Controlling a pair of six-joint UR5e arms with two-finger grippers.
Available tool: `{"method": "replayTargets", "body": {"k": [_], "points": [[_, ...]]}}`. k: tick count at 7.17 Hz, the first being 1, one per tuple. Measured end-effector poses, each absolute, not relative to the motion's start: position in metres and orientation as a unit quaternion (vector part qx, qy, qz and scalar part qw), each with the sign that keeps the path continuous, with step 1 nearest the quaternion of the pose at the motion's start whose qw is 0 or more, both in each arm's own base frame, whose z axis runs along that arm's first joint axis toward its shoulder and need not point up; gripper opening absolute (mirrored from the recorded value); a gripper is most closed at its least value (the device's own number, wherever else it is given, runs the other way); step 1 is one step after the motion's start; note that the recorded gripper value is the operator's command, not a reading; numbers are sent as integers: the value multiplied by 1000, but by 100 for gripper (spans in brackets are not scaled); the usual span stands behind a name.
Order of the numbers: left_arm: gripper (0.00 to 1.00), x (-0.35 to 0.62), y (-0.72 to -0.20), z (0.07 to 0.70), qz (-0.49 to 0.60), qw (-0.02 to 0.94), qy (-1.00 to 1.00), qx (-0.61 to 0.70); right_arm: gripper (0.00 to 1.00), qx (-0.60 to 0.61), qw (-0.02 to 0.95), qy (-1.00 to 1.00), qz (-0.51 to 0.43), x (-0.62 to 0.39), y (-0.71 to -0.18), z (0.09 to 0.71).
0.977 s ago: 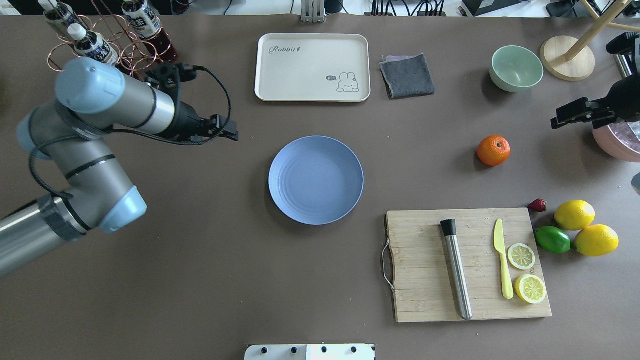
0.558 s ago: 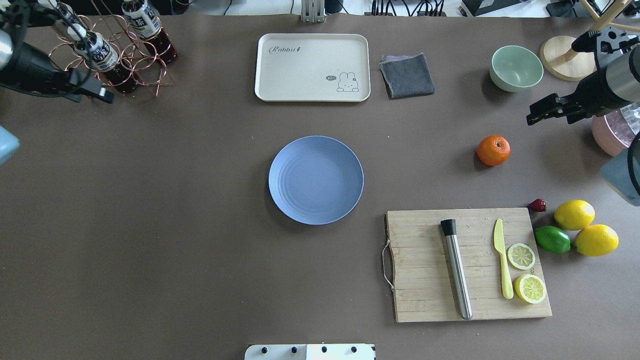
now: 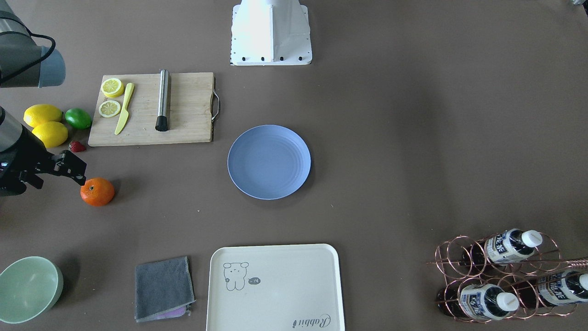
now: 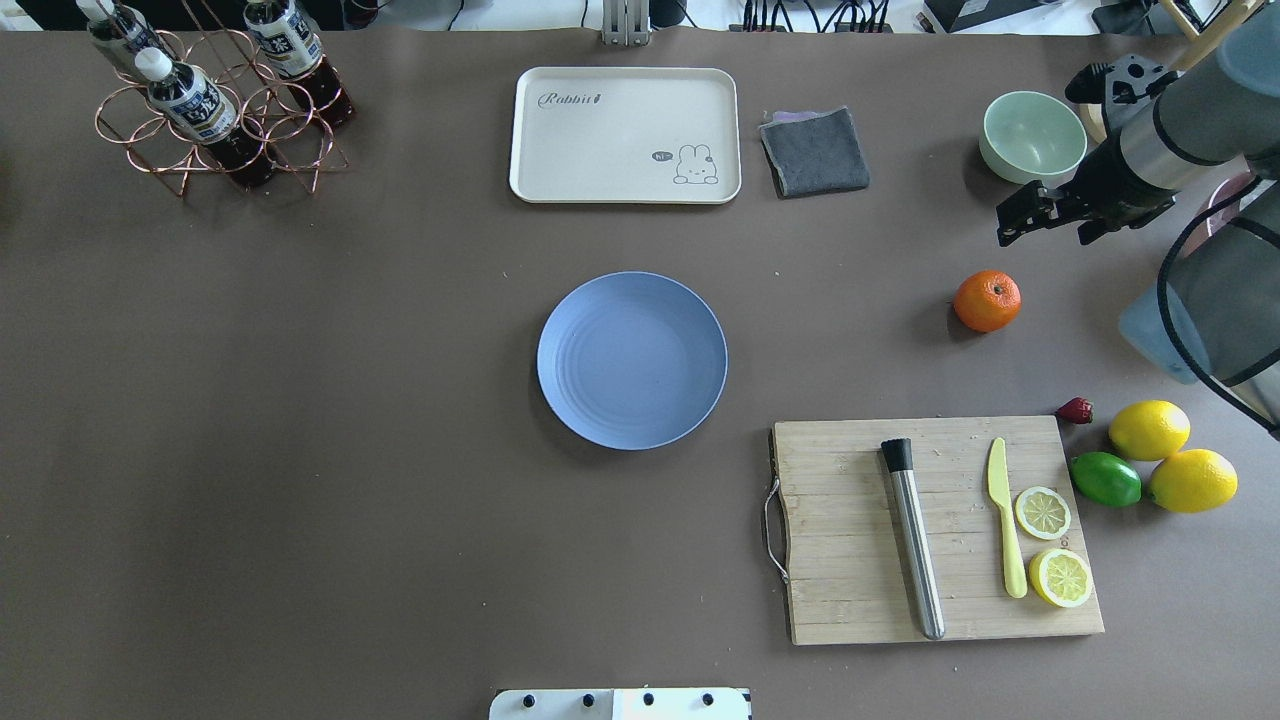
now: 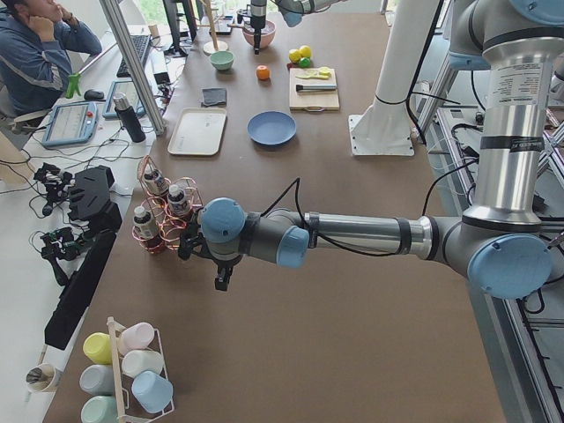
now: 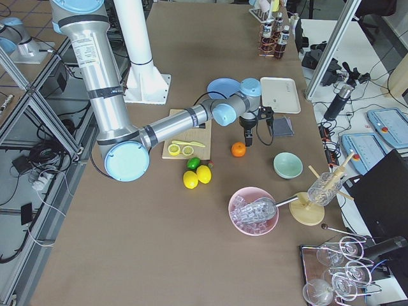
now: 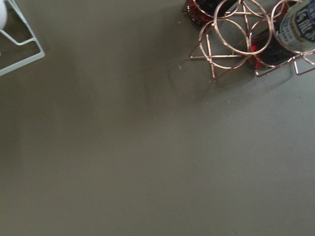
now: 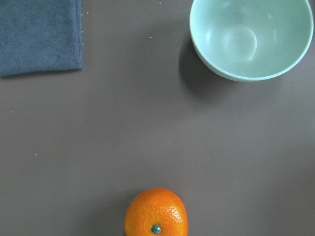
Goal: Pick orange to plate
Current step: 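Lower the right gripper onto the orange and close on it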
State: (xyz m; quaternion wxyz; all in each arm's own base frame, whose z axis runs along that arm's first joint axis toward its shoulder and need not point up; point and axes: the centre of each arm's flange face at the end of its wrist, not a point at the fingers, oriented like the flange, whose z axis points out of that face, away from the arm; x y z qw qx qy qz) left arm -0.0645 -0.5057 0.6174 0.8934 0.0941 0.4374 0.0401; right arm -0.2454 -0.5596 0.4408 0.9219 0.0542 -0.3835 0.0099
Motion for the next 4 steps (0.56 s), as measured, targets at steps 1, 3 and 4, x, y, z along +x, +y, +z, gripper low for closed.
{"method": "replayTargets", "body": {"k": [1, 3, 4], "points": [[98, -72, -503, 629, 49, 912, 399, 84, 100, 49, 927, -373, 15, -264, -560, 445], [98, -78, -500, 639, 52, 929, 359, 73, 100, 45, 931, -362, 17, -300, -557, 461], [98, -78, -500, 639, 53, 930, 356, 72, 100, 52, 930, -363, 15, -315, -558, 479]]}}
